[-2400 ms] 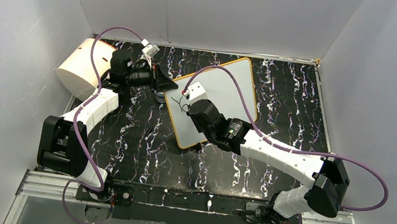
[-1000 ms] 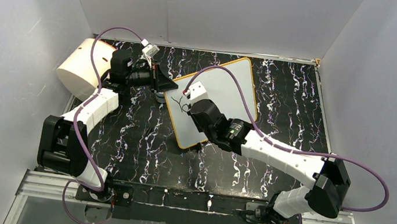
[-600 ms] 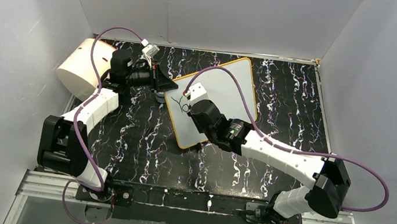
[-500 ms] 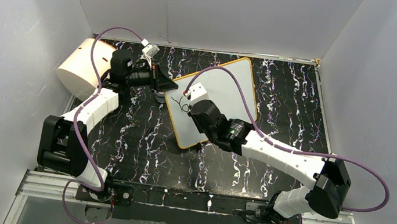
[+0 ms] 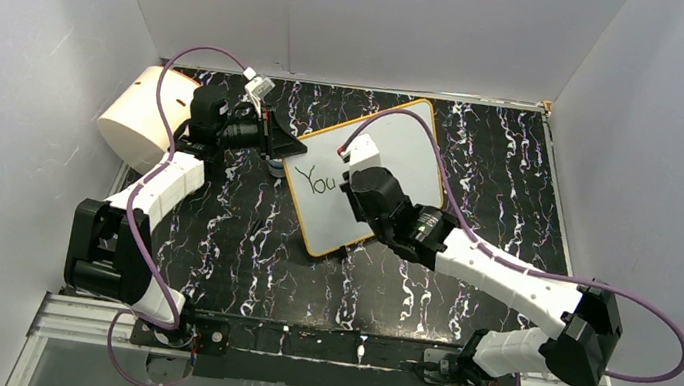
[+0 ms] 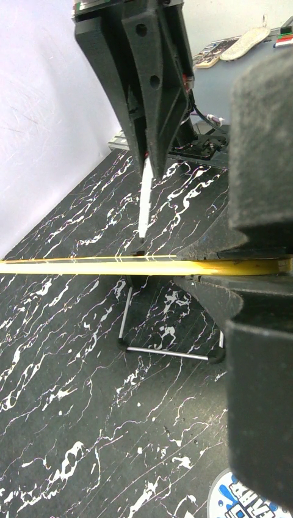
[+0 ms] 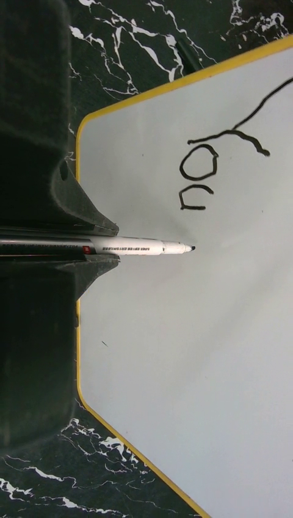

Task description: Write a sentence on the whiteboard

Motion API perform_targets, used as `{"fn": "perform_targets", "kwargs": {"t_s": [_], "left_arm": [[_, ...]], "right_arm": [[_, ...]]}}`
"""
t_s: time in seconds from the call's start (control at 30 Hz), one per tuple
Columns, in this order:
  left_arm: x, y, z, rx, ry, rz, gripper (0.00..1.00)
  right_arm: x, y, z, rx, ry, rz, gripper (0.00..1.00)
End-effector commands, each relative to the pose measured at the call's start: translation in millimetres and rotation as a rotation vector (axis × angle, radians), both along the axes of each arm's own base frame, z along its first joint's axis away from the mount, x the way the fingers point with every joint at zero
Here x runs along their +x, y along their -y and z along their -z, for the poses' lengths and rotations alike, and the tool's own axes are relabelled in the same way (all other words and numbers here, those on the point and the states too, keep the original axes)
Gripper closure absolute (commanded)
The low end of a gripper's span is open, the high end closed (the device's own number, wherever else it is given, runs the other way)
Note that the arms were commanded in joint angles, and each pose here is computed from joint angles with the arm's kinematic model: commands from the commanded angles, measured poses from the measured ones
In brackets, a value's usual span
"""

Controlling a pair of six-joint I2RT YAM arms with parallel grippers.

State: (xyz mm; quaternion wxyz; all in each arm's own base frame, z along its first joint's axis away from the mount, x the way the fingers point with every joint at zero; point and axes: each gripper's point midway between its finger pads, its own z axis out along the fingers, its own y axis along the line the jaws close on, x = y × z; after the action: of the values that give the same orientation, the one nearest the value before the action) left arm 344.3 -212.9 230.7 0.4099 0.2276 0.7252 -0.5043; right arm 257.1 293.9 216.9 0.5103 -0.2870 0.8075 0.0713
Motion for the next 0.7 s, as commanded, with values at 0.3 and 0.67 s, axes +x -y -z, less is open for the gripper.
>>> {"fn": "perform_targets", "kwargs": {"t_s": [0.3,0.67], "left_arm": [[-17.8,9.1,28.9,0.027,-0.088,0.071,1.0],[-17.9,9.3,29.8,0.027,-0.09,0.074,1.0]], "right_arm": [[21.2,5.9,-21.5,0.093,0.057,0.032,1.0],[26.0,0.3,-22.6,0.104,0.062,0.02,1.0]]}}
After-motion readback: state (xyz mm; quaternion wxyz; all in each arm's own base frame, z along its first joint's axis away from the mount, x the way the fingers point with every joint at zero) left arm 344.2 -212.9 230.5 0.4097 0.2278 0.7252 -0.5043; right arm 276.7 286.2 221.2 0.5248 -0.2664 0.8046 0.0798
